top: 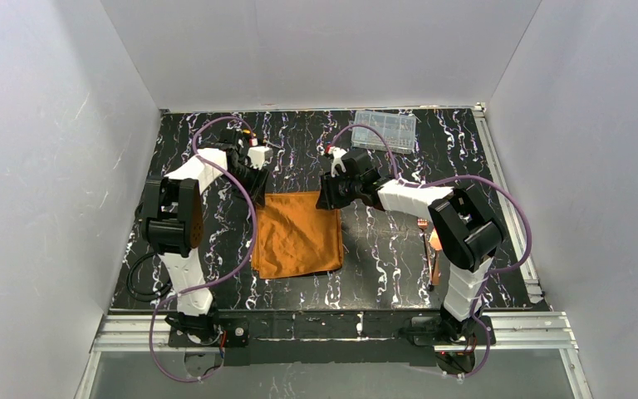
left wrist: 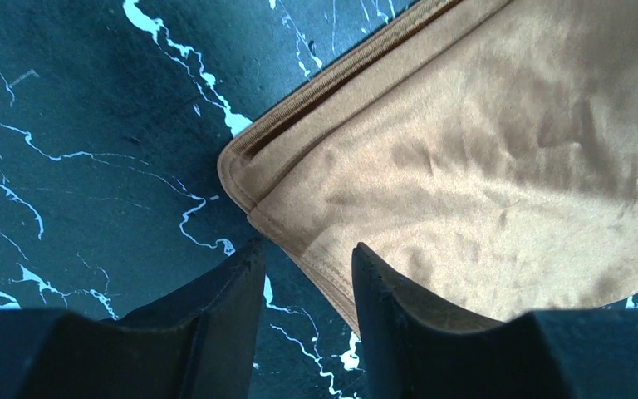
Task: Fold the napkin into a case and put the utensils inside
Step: Smooth out the lower triangle-folded napkin at the center of the board.
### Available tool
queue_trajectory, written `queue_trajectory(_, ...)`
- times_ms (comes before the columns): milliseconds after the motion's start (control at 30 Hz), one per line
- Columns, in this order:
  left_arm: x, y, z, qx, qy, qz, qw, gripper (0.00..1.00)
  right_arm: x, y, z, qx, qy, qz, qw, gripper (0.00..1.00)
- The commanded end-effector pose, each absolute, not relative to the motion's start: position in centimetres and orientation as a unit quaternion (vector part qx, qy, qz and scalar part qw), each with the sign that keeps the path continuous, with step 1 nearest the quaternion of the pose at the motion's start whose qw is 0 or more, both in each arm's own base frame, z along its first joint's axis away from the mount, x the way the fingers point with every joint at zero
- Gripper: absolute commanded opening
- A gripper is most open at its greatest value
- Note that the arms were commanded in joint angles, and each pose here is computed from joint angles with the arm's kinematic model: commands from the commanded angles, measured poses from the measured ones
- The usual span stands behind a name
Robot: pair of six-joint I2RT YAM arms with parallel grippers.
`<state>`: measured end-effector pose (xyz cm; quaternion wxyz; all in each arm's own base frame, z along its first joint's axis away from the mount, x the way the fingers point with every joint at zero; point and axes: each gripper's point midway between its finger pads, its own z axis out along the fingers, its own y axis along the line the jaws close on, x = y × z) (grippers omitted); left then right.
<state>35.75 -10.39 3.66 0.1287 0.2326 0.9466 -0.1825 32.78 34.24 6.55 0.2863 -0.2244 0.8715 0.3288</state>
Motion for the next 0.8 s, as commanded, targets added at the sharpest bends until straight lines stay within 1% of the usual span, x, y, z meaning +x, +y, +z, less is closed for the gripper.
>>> queue_trajectory(0, 36.3, -11.2, 4.5, 0.216, 0.944, -0.209, 0.132, 0.39, 34.0, 35.0, 8.0, -0.223, 0.859, 0.343, 0.308, 0.41)
queue_trajectory(167, 36.1, -11.7, 4.2, 0.208, 0.943, -0.227, 0.124, 0.32, 34.3, 34.8, 8.2, -0.221, 0.859, 0.342, 0.310, 0.41)
queue_trajectory(467, 36.4, -11.2, 4.3, 0.209, 0.946, -0.210, 0.133, 0.23, 34.5, 34.5, 8.1, -0.215, 0.860, 0.344, 0.308, 0.41)
queue_trajectory(533, 36.6, -11.1, 4.4, 0.208, 0.946, -0.205, 0.140, 0.18, 34.5, 34.5, 7.9, -0.215, 0.861, 0.343, 0.307, 0.41)
queue_trajectory(633, 37.0, -11.2, 4.5, 0.205, 0.947, -0.204, 0.144, 0.03, 34.6, 34.5, 7.7, -0.213, 0.862, 0.343, 0.307, 0.41)
queue_trajectory(667, 37.2, -11.2, 4.4, 0.202, 0.947, -0.203, 0.142, 0.00, 34.7, 34.5, 7.7, -0.212, 0.862, 0.342, 0.308, 0.41)
queue_trajectory(767, 37.3, -11.1, 4.2, 0.198, 0.949, -0.202, 0.139, 0.00, 34.9, 34.6, 7.8, -0.212, 0.861, 0.342, 0.311, 0.41)
